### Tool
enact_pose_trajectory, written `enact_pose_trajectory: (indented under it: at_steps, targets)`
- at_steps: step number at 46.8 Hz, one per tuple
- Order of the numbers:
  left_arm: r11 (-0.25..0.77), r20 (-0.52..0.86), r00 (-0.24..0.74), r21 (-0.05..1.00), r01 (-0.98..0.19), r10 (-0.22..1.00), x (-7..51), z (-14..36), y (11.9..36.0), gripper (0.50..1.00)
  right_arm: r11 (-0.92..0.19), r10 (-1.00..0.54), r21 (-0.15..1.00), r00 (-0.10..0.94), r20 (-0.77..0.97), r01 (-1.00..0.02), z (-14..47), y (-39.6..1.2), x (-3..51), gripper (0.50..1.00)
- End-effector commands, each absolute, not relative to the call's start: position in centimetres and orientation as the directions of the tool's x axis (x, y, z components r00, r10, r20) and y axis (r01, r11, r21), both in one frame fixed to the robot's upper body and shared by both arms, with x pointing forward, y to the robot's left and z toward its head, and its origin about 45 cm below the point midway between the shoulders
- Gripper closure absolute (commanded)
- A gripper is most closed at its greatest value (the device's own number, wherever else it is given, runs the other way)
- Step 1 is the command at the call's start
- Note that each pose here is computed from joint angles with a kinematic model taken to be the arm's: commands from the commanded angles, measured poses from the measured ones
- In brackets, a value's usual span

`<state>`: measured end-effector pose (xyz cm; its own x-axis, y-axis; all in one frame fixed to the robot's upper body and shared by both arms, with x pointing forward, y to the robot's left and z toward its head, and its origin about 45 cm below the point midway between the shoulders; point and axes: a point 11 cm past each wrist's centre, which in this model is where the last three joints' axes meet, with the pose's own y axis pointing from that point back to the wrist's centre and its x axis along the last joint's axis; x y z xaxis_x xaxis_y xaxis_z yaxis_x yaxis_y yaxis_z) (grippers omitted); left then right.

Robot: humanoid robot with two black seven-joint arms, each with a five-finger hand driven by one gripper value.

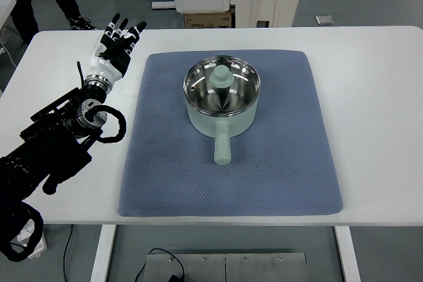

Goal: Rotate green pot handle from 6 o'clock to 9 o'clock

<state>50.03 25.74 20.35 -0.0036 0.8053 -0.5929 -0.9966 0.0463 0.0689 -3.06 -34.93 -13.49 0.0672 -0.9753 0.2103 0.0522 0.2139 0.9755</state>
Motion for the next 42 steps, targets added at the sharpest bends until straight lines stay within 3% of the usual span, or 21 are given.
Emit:
enact_pose_trajectory:
  at_steps: [1, 42]
  targets:
    - [0.048, -0.592, -0.002, 0.069, -0.996, 0.806, 50.02, 20.34, 25.68, 0.5, 0.214, -0.975, 0.975, 0.067, 0.21, 0.053, -13.49, -34.93, -3.13, 0.5]
    - [0.045, -0.594, -0.001, 0.062, -0.997, 0.805, 50.15, 20.62, 25.72, 0.5, 0.214, -0.975, 0.975, 0.067, 0.21, 0.052, -13.49, -34.93, -3.04, 0.5]
